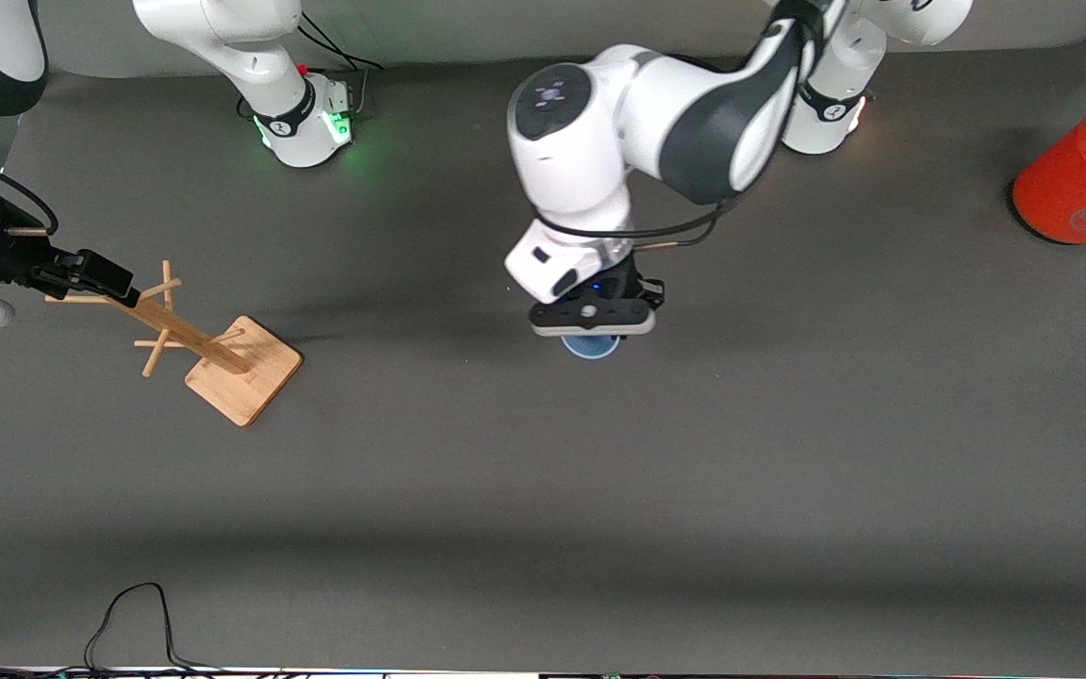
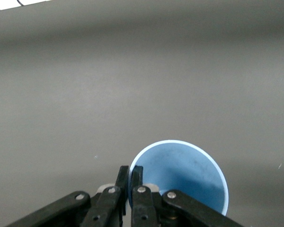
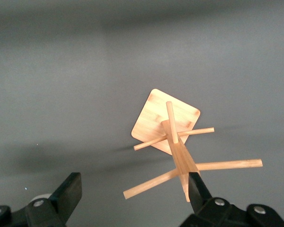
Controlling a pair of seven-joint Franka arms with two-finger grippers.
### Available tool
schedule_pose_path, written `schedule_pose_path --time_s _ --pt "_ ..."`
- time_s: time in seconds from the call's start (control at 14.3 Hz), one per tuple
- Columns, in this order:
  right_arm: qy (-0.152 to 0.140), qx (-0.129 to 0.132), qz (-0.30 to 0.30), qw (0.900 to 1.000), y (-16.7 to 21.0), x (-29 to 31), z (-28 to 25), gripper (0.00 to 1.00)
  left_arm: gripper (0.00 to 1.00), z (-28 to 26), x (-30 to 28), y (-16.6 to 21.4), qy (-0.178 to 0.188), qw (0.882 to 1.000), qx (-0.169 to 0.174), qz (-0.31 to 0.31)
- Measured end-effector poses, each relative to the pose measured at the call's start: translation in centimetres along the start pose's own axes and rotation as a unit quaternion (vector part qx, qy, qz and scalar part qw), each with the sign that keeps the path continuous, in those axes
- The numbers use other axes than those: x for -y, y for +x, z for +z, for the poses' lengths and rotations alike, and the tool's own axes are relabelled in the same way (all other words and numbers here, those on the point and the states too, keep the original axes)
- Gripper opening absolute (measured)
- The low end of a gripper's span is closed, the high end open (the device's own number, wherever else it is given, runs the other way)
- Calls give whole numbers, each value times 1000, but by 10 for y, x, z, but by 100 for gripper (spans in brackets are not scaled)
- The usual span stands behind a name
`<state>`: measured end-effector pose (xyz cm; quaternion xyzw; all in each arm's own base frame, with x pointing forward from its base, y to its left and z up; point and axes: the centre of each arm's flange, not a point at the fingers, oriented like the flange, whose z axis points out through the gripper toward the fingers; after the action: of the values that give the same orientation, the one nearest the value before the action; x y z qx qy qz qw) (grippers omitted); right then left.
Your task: Rotate and upright cup with both arms
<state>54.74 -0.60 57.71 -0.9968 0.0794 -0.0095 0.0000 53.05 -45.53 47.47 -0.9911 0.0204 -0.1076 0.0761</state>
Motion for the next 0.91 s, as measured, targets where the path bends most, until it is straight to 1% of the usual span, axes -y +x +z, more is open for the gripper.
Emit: schedule_pose_path --time_s 0.14,0.35,0.42,0.49,0.7,0.77,0.91 --pt "-2 -2 -3 1000 0 3 0 100 6 34 0 -18 -26 999 -14 -41" --pt "-3 -2 -12 1000 0 4 0 100 6 89 -12 -50 -63 991 -30 -112" --pt "-3 -2 -13 1000 0 4 0 100 6 105 -15 -61 -63 990 -38 -119" --pt "-3 -2 -14 1000 0 4 0 100 6 123 -15 -72 -54 989 -48 -125" --pt "-4 -2 -25 1000 0 3 0 100 6 163 -16 -95 -17 984 -81 -156" --pt "-4 -2 -28 1000 0 2 0 100 6 175 -20 -101 -13 982 -89 -167" --pt "-4 -2 -30 1000 0 2 -1 100 6 193 -32 -115 -12 979 -91 -181"
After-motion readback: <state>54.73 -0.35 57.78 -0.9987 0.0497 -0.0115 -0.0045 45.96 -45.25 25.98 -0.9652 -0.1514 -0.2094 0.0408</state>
